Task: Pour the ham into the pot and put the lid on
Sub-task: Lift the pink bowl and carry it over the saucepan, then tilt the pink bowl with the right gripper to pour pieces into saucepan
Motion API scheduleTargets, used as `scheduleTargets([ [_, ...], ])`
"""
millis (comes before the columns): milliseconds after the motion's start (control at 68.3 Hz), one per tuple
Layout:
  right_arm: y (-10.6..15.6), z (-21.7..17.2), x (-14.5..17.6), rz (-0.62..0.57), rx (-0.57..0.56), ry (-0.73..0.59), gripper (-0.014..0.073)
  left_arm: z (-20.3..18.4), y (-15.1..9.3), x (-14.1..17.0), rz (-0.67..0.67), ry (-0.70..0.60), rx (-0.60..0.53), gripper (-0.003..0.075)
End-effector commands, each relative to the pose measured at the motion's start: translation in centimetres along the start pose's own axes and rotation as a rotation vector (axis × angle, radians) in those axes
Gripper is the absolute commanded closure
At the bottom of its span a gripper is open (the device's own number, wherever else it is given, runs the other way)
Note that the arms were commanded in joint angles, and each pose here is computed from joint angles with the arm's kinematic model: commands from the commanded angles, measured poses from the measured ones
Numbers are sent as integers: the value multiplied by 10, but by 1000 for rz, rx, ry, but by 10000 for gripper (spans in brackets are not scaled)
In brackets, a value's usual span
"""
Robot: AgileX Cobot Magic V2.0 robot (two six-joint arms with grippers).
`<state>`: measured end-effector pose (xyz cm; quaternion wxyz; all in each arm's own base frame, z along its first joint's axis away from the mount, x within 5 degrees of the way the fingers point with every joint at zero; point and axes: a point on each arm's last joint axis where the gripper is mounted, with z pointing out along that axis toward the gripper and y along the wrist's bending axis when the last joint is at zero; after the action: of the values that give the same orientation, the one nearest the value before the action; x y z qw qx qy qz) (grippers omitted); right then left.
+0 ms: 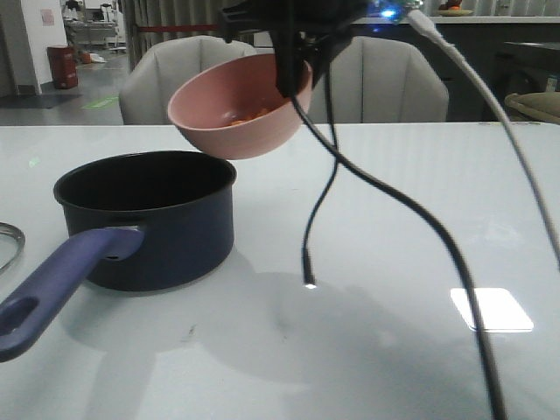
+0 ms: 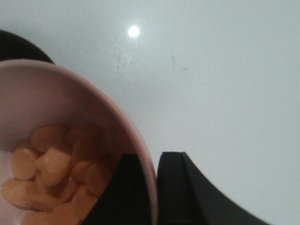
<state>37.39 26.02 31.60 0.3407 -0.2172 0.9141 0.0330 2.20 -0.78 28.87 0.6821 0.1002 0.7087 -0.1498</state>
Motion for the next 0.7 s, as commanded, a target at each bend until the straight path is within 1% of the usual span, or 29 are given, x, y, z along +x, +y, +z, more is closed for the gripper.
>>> scheduleTargets([
  [0, 3, -51, -35, 29, 15, -305, 456, -3, -1, -15, -2, -104, 17, 95],
  [73, 9, -53, -40, 37, -14, -389, 456, -3, -1, -15, -2, -104, 17, 95],
  [161, 18, -49, -42, 15, -66, -496, 456, -3, -1, -15, -2, -104, 17, 95],
  [205, 21, -45, -41, 3, -87, -527, 456, -3, -1, -15, -2, -104, 17, 95],
  [410, 42, -23, -26, -120, -242, -722, 456, -3, -1, -15, -2, -104, 17, 95],
  [556, 51, -14, -13, -157, -340, -805, 456, -3, -1, -15, -2, -104, 17, 95],
  [688, 47, -4, -4, -205, -341, -825, 456, -3, -1, -15, -2, -104, 17, 95],
])
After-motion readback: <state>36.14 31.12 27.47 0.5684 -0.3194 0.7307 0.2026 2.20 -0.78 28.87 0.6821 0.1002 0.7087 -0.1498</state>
